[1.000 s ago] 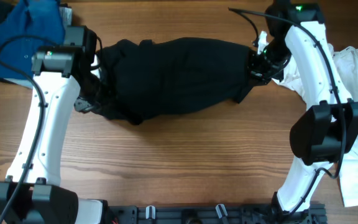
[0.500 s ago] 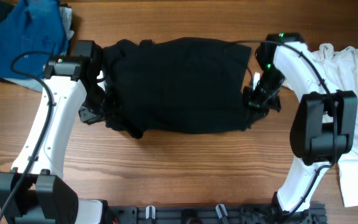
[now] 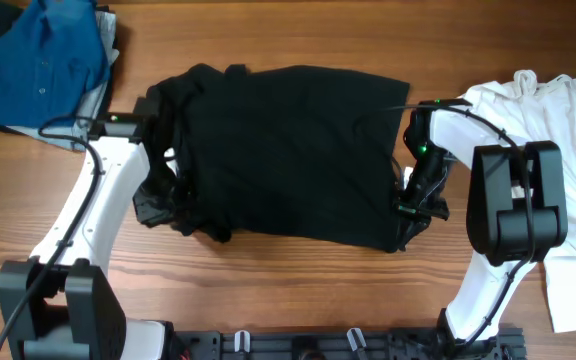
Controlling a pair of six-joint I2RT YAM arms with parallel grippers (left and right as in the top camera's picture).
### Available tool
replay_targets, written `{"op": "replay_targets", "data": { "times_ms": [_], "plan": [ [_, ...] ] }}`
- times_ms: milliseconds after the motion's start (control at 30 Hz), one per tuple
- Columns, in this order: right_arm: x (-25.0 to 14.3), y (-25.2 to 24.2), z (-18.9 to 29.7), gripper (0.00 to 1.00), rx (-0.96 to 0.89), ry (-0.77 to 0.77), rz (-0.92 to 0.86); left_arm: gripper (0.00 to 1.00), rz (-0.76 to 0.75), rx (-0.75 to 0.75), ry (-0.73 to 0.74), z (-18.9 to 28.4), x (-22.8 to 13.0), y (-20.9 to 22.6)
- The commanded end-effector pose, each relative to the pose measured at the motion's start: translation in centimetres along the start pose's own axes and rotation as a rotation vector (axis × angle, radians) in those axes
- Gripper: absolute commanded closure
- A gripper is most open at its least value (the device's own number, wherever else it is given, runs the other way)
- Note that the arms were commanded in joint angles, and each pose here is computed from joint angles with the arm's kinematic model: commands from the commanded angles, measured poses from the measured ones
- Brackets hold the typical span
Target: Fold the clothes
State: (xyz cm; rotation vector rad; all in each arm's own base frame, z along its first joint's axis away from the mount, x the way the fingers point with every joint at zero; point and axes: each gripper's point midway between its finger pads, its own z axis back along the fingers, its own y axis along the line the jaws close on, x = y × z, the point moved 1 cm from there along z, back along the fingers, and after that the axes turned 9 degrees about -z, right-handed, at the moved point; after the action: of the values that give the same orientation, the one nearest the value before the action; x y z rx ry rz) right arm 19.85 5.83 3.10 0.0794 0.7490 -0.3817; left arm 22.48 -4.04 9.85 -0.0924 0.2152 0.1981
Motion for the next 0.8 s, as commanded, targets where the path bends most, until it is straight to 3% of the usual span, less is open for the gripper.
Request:
{"op": "replay_targets", "data": {
  "times_ms": [0,33,67,133,167,200,233,267,300,667,767],
  "plan": [
    [0.0,-0.2,-0.7,0.96,-0.009,-0.008,0.012,0.96,0.018,-0.006,0.039,-1.6,-0.7,0.2],
    [0.1,-0.3,-0.9,0.9,-0.009,-0.009,0.008,0.96,0.019,-0.004,0.045,-1.8,-0.8,0.3],
    [0.1,-0.3,-1.0,0.64,-0.009,-0.011,0.009,0.96,0.019,-0.003,0.049,-2.0,-0.9,0.3],
    [0.2,-0.3,-1.1,0.33,-0.008,-0.011,0.01,0.94,0.02,-0.001,0.054,-2.2,-1.1,0.4],
    [0.2,-0.3,-1.1,0.23,-0.008,-0.013,0.011,0.91,0.02,-0.001,0.055,-2.2,-1.1,0.4],
    [0.2,-0.3,-1.1,0.11,-0.008,-0.014,0.011,0.69,0.02,-0.001,0.055,-2.3,-1.1,0.4],
    [0.3,-0.3,-1.1,0.09,-0.007,-0.015,0.012,0.46,0.02,-0.002,0.053,-2.3,-1.0,0.4],
    [0.3,-0.3,-1.1,0.01,-0.007,-0.017,0.012,0.21,0.019,-0.003,0.049,-2.3,-1.0,0.4],
    [0.3,-0.2,-1.1,0.01,-0.005,-0.019,0.013,0.0,0.019,-0.004,0.047,-2.3,-0.9,0.3],
    [1.0,0.1,-0.9,0.0,0.01,-0.053,0.007,0.06,0.005,-0.104,-0.013,-2.2,0.6,-1.4],
    [1.3,0.5,-0.6,0.0,0.032,-0.08,-0.005,0.06,-0.02,-0.244,-0.069,-1.7,2.2,-3.9]
  ]
}}
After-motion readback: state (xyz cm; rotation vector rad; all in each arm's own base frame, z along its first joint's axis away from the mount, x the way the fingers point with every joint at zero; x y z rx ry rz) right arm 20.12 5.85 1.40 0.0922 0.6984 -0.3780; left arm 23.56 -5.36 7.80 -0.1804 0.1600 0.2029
